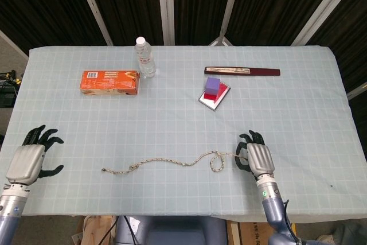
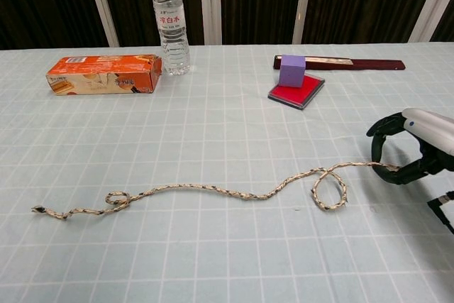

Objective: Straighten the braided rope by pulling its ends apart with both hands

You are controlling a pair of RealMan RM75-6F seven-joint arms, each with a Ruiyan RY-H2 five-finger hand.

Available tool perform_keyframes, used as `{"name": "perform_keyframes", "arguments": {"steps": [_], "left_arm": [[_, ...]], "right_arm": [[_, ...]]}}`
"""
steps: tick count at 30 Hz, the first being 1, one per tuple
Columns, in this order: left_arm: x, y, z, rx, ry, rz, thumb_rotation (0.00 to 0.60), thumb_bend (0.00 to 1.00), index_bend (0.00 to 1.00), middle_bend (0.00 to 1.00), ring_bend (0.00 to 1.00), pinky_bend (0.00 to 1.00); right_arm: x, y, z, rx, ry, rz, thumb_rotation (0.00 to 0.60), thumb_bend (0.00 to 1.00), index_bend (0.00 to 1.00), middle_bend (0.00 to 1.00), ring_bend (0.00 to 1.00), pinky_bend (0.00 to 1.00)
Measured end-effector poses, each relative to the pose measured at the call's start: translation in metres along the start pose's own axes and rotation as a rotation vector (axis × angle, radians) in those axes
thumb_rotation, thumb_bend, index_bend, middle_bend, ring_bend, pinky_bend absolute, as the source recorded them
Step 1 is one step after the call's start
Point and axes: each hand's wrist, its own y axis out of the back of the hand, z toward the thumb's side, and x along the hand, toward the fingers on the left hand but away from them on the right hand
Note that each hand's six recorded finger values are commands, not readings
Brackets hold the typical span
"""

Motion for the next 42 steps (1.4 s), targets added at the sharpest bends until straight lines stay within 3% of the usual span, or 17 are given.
{"name": "perform_keyframes", "arguments": {"steps": [8,26,42], "left_arm": [[0.021,-0.034,0.042,0.04,-0.02,-0.09,0.6,0.26,0.47,0.15,0.0,0.0],[0.023,-0.096,0.109,-0.004,-0.091,-0.183,0.6,0.28,0.5,0.1,0.0,0.0],[0.022,-0.118,0.132,-0.021,-0.112,-0.2,0.6,0.39,0.53,0.1,0.0,0.0]], "right_arm": [[-0.001,-0.001,-0.005,0.0,-0.019,0.004,0.6,0.47,0.63,0.23,0.03,0.0],[-0.002,0.0,-0.007,-0.011,-0.034,0.004,0.6,0.47,0.63,0.24,0.03,0.0],[-0.003,0.0,-0.011,-0.016,-0.048,0.003,0.6,0.47,0.63,0.24,0.03,0.0]]}}
